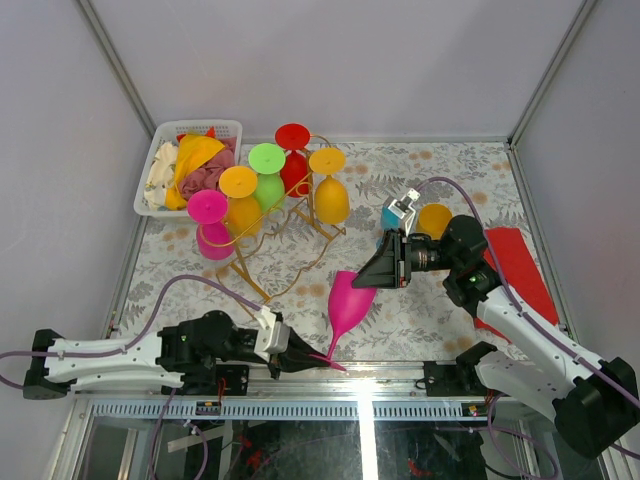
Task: Take the wine glass off the wine glass rack
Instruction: Place the wine glass at the center of the board.
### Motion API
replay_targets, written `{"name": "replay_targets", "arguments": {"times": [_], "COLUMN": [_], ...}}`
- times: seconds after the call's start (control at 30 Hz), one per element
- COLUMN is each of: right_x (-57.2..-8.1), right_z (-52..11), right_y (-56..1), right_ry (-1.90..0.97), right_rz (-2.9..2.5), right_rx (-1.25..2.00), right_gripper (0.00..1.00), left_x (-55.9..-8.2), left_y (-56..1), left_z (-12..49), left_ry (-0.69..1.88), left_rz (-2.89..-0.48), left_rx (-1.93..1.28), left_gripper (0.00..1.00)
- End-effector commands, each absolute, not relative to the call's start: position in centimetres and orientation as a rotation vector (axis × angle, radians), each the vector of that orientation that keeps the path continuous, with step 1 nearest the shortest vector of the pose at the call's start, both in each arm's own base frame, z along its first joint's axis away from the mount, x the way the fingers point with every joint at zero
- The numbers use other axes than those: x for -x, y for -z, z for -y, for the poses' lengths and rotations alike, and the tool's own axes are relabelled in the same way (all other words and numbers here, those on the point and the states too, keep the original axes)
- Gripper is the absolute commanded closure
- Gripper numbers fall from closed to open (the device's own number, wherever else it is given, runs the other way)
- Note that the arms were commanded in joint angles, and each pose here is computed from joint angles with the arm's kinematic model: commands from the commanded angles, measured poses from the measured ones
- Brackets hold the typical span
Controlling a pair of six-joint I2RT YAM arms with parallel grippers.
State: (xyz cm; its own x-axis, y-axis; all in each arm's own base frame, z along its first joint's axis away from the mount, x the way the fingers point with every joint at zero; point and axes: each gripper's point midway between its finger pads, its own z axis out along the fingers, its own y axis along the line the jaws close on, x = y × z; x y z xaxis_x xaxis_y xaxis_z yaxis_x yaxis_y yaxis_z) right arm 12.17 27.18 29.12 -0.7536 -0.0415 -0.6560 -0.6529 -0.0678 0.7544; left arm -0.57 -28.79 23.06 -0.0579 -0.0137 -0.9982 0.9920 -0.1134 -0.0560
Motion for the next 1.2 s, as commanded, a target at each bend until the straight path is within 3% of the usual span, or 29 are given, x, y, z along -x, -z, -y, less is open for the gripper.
{"name": "replay_targets", "arguments": {"times": [0.0, 0.1, 0.27, 0.4, 0.5, 0.6, 0.63, 0.73, 0.97, 1.17], "right_x": [-11.8, -11.8, -10.3, -9.6, -9.4, -9.8, -9.9, -10.4, -10.9, -11.4], "right_z": [-27.4, -27.4, -27.1, -26.8, -26.6, -26.8, -26.9, -27.1, -26.9, -26.7], "right_y": [-30.9, -30.9, -31.5, -31.9, -32.2, -32.2, -32.1, -31.9, -31.8, -30.8], "right_ry": [-1.863, -1.868, -1.926, -1.921, -1.911, -1.903, -1.903, -1.896, -1.829, -1.734], "right_rz": [-1.699, -1.700, -1.673, -1.639, -1.621, -1.628, -1.635, -1.647, -1.633, -1.685], "right_rx": [0.799, 0.791, 0.867, 0.895, 0.904, 0.887, 0.878, 0.850, 0.804, 0.781], "right_gripper": [0.89, 0.92, 0.64, 0.58, 0.63, 0.78, 0.87, 1.00, 1.00, 1.00], "left_x": [-2.0, -2.6, -3.0, -3.5, -3.6, -3.7, -3.7, -3.7, -4.1, -4.7], "left_y": [-24.4, -24.0, -23.9, -23.9, -23.7, -23.6, -23.5, -23.6, -24.0, -25.3], "left_z": [28.7, 28.6, 28.5, 28.4, 28.4, 28.5, 28.5, 28.6, 28.4, 28.2], "left_ry": [1.257, 1.236, 1.221, 1.208, 1.207, 1.201, 1.198, 1.199, 1.205, 1.237], "left_rz": [-1.206, -1.242, -1.273, -1.287, -1.304, -1.325, -1.330, -1.339, -1.354, -1.367], "left_rx": [-1.114, -1.091, -1.063, -1.038, -1.030, -1.025, -1.028, -1.033, -0.981, -0.874], "left_gripper": [1.00, 0.99, 0.99, 1.00, 1.00, 1.00, 0.98, 0.88, 0.75, 0.39]}}
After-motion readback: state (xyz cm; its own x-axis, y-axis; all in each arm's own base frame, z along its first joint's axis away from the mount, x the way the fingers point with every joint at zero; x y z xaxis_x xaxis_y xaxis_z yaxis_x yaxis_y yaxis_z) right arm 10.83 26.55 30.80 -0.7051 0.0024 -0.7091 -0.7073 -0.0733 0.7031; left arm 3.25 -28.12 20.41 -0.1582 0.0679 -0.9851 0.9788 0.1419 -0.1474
